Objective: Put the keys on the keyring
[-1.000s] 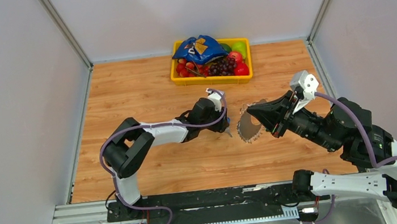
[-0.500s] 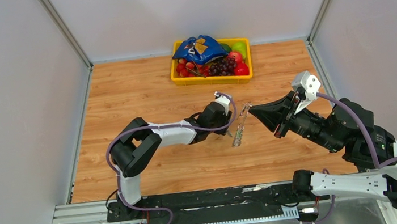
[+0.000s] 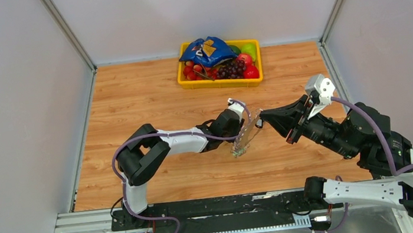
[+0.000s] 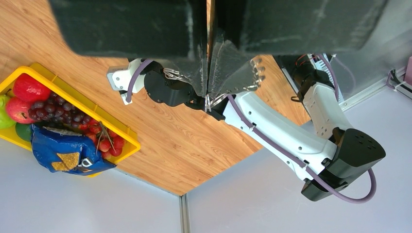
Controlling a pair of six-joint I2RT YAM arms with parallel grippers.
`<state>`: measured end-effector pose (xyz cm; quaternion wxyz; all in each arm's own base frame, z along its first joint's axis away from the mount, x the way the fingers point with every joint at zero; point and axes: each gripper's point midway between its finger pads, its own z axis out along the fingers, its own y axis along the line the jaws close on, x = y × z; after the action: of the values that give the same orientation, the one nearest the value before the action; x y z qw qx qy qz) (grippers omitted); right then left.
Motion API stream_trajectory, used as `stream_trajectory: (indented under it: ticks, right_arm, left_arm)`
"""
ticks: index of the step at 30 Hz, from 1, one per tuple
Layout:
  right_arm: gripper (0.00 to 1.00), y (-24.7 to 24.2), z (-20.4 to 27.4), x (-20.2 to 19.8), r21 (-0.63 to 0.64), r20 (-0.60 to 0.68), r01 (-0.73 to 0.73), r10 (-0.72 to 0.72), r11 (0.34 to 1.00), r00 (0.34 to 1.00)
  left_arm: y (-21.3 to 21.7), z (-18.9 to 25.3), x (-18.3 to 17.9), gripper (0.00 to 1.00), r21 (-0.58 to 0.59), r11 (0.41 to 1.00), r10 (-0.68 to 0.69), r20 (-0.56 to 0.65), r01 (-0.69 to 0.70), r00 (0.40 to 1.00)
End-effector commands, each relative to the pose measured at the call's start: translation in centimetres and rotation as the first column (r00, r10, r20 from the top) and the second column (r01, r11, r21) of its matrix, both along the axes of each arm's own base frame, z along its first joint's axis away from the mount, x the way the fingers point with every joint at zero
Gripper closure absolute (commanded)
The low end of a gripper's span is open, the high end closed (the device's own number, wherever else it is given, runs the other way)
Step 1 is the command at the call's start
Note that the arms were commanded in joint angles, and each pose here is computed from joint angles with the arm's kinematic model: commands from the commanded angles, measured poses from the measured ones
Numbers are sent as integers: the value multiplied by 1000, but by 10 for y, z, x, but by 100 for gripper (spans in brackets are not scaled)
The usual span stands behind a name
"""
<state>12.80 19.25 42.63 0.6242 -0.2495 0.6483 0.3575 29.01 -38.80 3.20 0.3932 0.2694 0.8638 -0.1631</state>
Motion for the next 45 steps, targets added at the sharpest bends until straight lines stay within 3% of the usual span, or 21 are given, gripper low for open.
stream_trajectory:
  ticks: [1, 18, 31, 34, 45]
  right_arm:
    - [100, -1, 13, -3, 53, 15, -8, 8, 999, 1000]
    - [100, -1, 11, -3, 44, 19, -12, 11, 999, 1000]
    - [100, 7, 5, -2, 26, 11, -22, 21, 999, 1000]
    - [100, 9, 6, -2, 29, 6, -29, 29, 999, 1000]
    - [100, 6, 17, -10, 37, 37, -69, 68, 997, 997]
  left_arm:
    - [-10, 8, 3, 55, 0, 1000, -9, 33, 9, 999]
    - [-16, -2, 9, 60, 59, 998, 0, 66, -4, 998]
    - [-1, 6, 9, 90, 72, 997, 22, 96, -29, 995]
    - [2, 19, 8, 98, 51, 998, 26, 115, -32, 993]
    - [18, 90, -13, 100, -44, 998, -41, 176, 49, 984]
